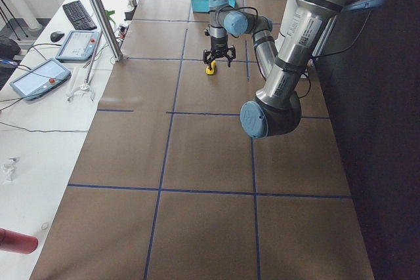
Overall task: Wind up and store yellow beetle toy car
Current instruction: 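Move the left gripper over the yellow beetle toy car, then lower the left gripper and close it on the yellow car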
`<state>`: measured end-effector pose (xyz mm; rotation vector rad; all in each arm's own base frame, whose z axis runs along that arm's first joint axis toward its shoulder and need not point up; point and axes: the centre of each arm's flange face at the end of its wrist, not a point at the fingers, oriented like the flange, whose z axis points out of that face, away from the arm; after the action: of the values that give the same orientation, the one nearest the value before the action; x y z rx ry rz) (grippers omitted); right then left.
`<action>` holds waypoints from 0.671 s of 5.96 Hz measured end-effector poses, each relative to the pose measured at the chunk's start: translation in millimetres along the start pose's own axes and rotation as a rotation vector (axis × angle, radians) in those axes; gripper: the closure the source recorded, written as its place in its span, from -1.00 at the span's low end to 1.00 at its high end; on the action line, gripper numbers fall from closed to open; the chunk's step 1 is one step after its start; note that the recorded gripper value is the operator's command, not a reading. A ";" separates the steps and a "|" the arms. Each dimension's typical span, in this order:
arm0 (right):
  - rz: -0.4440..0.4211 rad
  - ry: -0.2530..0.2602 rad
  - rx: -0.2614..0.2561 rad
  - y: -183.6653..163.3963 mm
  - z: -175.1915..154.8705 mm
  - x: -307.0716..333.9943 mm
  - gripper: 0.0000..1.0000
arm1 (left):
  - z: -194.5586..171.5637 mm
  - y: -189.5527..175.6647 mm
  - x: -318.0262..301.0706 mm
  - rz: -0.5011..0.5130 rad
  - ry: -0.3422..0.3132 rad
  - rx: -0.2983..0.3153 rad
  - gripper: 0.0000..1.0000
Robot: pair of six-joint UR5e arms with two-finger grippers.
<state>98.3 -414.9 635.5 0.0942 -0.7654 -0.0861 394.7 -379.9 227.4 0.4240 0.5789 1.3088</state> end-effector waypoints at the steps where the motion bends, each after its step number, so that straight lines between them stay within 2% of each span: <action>1: 0.001 -0.001 -0.002 0.8 0.7 0.5 -1.00 | 18.4 -33.0 -0.1 0.070 -0.004 0.051 -1.00; 2: 0.002 -0.001 -0.003 1.3 1.2 0.9 -1.00 | 33.2 -54.8 -0.7 0.117 -0.008 0.095 -1.00; 4: 0.000 -0.002 -0.002 0.9 0.6 0.3 -1.00 | 59.0 -105.3 -4.7 0.208 0.002 0.099 -1.00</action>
<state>98.1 -414.1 636.3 0.0924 -0.7674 -0.0867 511.7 -405.5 211.8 0.5766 0.6159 1.4828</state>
